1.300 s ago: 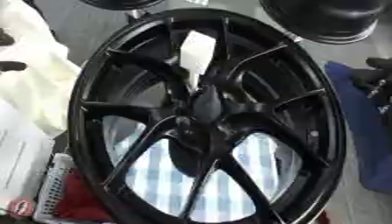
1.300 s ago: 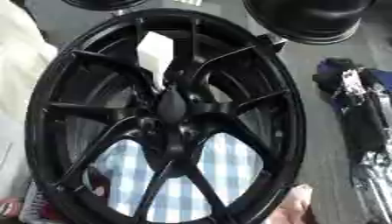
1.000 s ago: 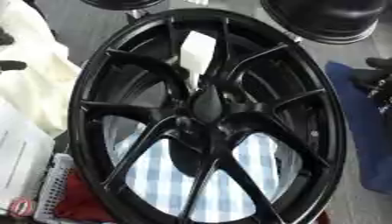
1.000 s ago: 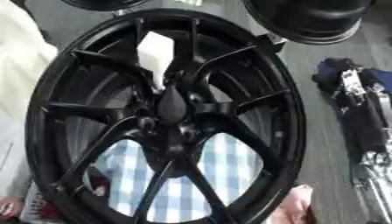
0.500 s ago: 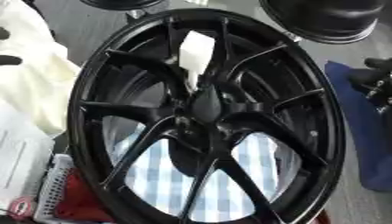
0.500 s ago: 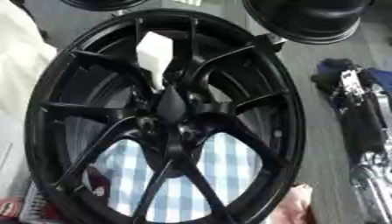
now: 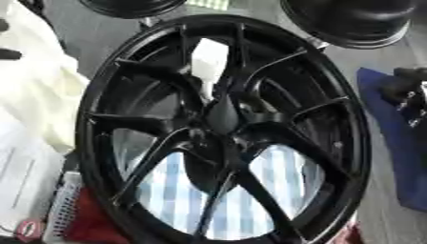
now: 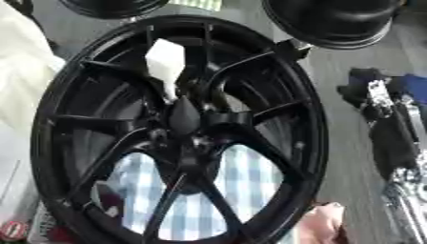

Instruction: Pull the pin out of the wheel hub.

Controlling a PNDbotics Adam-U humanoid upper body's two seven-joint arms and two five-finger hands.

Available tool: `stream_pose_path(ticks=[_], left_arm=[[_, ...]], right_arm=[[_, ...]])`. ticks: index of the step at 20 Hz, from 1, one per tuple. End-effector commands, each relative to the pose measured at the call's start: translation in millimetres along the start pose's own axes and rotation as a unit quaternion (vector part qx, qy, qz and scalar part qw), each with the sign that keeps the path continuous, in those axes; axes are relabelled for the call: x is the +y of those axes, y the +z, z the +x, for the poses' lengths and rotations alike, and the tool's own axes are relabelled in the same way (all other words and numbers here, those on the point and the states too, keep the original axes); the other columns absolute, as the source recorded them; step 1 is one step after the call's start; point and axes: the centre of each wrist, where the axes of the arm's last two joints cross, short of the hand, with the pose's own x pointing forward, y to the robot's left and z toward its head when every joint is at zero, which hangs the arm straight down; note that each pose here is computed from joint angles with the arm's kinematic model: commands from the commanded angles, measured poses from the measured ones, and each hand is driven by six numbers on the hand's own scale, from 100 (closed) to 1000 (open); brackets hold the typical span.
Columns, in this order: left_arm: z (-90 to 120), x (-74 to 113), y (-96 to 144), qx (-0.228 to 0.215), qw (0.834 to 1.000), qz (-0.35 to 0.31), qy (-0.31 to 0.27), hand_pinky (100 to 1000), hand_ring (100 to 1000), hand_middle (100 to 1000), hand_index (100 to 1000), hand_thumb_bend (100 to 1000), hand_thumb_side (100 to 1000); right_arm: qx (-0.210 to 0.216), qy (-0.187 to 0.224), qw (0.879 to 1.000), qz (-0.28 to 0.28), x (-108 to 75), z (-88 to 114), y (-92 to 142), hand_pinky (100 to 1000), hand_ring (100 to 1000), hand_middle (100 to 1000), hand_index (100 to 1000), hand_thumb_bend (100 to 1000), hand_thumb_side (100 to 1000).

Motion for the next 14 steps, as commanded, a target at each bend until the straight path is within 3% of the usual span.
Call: stream_pose_path(ticks=[1, 8, 14], left_arm=[[9, 1.2, -11, -0.025, 0.995, -0.073, -0.06, 660, 814, 652, 760, 100, 637], [14, -0.7, -40, -0.069, 0.958, -0.211, -0.182, 684, 812, 678, 776, 100, 618], [2, 9.7, -51, -0.06, 0.9, -0.317, -0.292, 718, 770, 702, 801, 155, 720]], right_arm=[[-0.008, 0.02, 1.0, 0.005, -4.3, 7, 0, 861, 736, 530, 736, 100, 661], [0.003, 0.024, 1.0, 0.008, -3.7, 4, 3, 862, 737, 530, 736, 100, 669], [0.005, 0.021, 1.0, 0.019, 0.3, 4, 2, 862, 737, 530, 736, 100, 673]])
